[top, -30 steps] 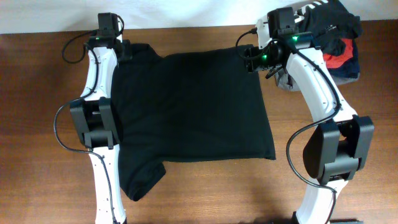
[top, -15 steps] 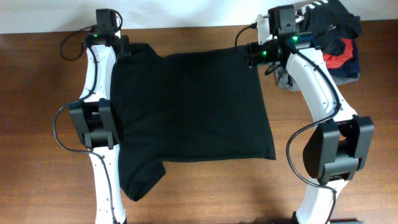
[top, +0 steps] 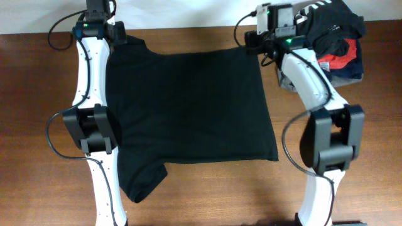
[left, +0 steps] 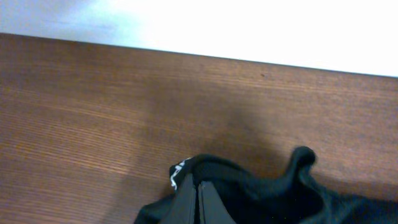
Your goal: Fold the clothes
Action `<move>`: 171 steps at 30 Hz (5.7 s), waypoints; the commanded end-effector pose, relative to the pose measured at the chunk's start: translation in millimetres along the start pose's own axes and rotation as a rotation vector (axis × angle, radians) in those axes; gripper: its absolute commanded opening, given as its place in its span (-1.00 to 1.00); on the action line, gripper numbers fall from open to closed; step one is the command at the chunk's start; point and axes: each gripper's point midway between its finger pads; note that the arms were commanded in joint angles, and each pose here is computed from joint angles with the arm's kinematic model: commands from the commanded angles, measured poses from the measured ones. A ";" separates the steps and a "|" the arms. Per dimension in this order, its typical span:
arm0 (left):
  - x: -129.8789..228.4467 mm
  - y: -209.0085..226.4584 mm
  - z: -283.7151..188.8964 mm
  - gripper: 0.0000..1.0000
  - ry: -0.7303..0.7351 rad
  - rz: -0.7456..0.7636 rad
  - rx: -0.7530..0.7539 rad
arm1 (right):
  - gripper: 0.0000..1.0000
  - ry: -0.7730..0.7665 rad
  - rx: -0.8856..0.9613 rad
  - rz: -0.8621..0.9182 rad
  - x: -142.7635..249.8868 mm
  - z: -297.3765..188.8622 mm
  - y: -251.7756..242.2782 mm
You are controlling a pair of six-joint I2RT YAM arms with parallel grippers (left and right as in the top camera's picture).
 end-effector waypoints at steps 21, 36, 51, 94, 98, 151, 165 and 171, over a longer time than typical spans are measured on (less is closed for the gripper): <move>-8.5 -27.8 -21.2 -0.99 -0.011 0.038 0.044 | 0.30 0.005 0.076 0.120 69.2 123.2 -29.5; -4.1 -28.1 -21.2 -0.99 0.006 0.040 0.045 | 0.29 -0.071 0.087 0.172 75.3 151.2 -39.6; -3.3 -28.2 -21.2 -0.99 0.010 0.040 0.046 | -0.93 -0.004 0.134 0.230 72.4 145.5 -55.7; 66.8 -11.8 -139.7 -0.99 0.343 0.058 0.063 | -0.92 0.517 0.070 0.176 43.5 -56.7 -36.8; 85.2 -11.8 -147.2 -1.00 0.424 0.073 0.069 | -0.92 0.592 0.082 0.202 59.2 -67.9 -43.7; 142.9 22.9 -161.8 -0.99 0.548 -0.012 -0.017 | -0.92 0.658 0.090 0.253 68.4 -121.9 -54.9; 188.1 14.3 -143.0 -0.99 0.683 0.006 -0.001 | -0.92 0.874 0.103 0.273 129.8 -105.1 -53.8; 207.3 23.1 -140.1 -0.99 0.742 0.003 -0.023 | -0.92 0.953 0.109 0.284 155.7 -99.4 -55.1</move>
Point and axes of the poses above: each gripper's point midway between its finger pads, its own z axis out along the fingers, its own y axis along the line the jaws close on, x = y × z, and after that the axes turned 9 degrees about z, right-handed
